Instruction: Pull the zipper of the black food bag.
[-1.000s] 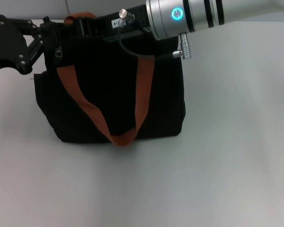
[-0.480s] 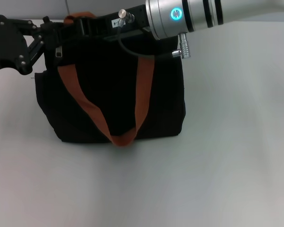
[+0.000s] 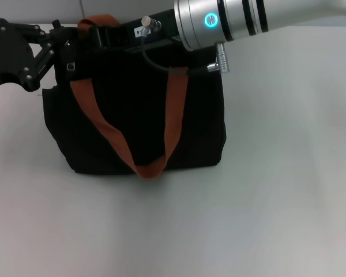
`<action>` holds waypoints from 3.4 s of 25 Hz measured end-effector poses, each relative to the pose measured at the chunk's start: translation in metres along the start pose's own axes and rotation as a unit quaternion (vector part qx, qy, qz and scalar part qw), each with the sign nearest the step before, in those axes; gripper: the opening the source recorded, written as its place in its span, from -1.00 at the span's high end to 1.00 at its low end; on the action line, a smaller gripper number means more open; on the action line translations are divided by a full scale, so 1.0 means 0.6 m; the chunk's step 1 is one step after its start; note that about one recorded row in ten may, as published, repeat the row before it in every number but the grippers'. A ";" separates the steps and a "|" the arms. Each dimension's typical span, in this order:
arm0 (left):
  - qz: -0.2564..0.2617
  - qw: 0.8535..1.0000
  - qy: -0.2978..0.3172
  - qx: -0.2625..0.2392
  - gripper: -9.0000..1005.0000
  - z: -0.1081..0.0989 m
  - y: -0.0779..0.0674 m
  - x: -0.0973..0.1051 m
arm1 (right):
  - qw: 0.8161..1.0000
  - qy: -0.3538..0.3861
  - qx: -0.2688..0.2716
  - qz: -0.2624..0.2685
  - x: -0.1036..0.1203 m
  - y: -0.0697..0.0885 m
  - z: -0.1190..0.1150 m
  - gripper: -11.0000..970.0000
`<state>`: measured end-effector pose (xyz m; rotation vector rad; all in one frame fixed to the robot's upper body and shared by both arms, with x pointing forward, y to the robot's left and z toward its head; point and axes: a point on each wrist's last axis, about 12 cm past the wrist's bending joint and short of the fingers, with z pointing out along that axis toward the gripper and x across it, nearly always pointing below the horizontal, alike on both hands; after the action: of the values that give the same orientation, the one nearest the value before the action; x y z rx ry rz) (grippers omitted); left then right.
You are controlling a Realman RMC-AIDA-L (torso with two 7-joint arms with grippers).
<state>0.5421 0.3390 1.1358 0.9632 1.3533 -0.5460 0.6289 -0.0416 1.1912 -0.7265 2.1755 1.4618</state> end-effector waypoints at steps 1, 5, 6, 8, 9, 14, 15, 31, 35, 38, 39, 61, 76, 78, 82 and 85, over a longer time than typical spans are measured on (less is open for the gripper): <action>0.000 1.000 -0.001 0.001 0.92 0.000 0.000 0.000 | 1.000 0.000 0.000 0.000 0.000 0.000 0.000 0.59; 0.000 1.000 -0.001 0.001 0.92 0.000 -0.001 0.000 | 1.000 -0.001 0.002 0.000 0.000 -0.001 0.000 0.62; 0.000 1.000 -0.001 0.001 0.92 0.000 -0.001 0.000 | 1.000 0.001 0.003 -0.001 0.000 -0.001 0.001 0.62; -0.001 1.000 -0.001 0.002 0.92 0.001 -0.001 0.000 | 1.000 0.003 0.008 -0.004 0.001 -0.001 0.005 0.61; 0.000 1.000 -0.001 0.002 0.92 0.001 -0.001 0.000 | 1.000 0.003 0.011 -0.005 0.001 -0.002 0.006 0.64; -0.001 1.000 -0.001 0.002 0.92 0.001 -0.002 0.000 | 1.000 0.004 0.016 -0.011 0.001 -0.002 0.009 0.75; -0.001 1.000 -0.001 0.003 0.92 0.001 -0.002 0.000 | 1.000 0.004 0.016 -0.012 0.001 -0.002 0.009 0.78; -0.002 1.000 0.000 -0.003 0.92 -0.006 -0.002 0.002 | 0.999 -0.001 0.030 -0.023 0.000 -0.003 -0.006 0.98; -0.002 1.000 0.002 -0.006 0.92 -0.009 0.000 0.002 | 0.999 0.001 0.036 -0.024 0.000 -0.004 -0.008 0.98; 0.000 1.000 0.002 -0.009 0.92 -0.011 0.001 0.002 | 0.999 0.004 0.039 -0.025 0.001 -0.005 -0.009 0.98; 0.000 1.000 0.002 -0.009 0.92 -0.011 0.001 0.002 | 0.999 0.004 0.039 -0.025 0.001 -0.005 -0.009 0.98; -0.001 1.000 0.002 -0.026 0.92 -0.025 0.003 0.004 | 0.995 0.006 0.094 -0.022 0.011 -0.018 -0.042 0.98; 0.000 1.000 0.001 -0.025 0.92 -0.023 0.004 0.003 | 0.989 -0.013 0.144 -0.016 0.030 -0.036 -0.088 0.98; 0.000 1.000 0.001 -0.025 0.92 -0.023 0.004 0.003 | 0.989 -0.018 0.147 -0.015 0.031 -0.038 -0.094 0.98; 0.000 1.000 0.001 -0.025 0.92 -0.023 0.004 0.003 | 0.986 -0.032 0.161 -0.012 0.034 -0.042 -0.113 0.98; 0.000 1.000 0.001 -0.025 0.92 -0.023 0.005 0.003 | 0.984 -0.042 0.170 -0.011 0.037 -0.044 -0.127 0.98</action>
<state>0.5368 0.3523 1.1358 0.9234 1.3623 -0.5079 0.6244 -0.1248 1.1862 -0.5546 2.2628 1.0491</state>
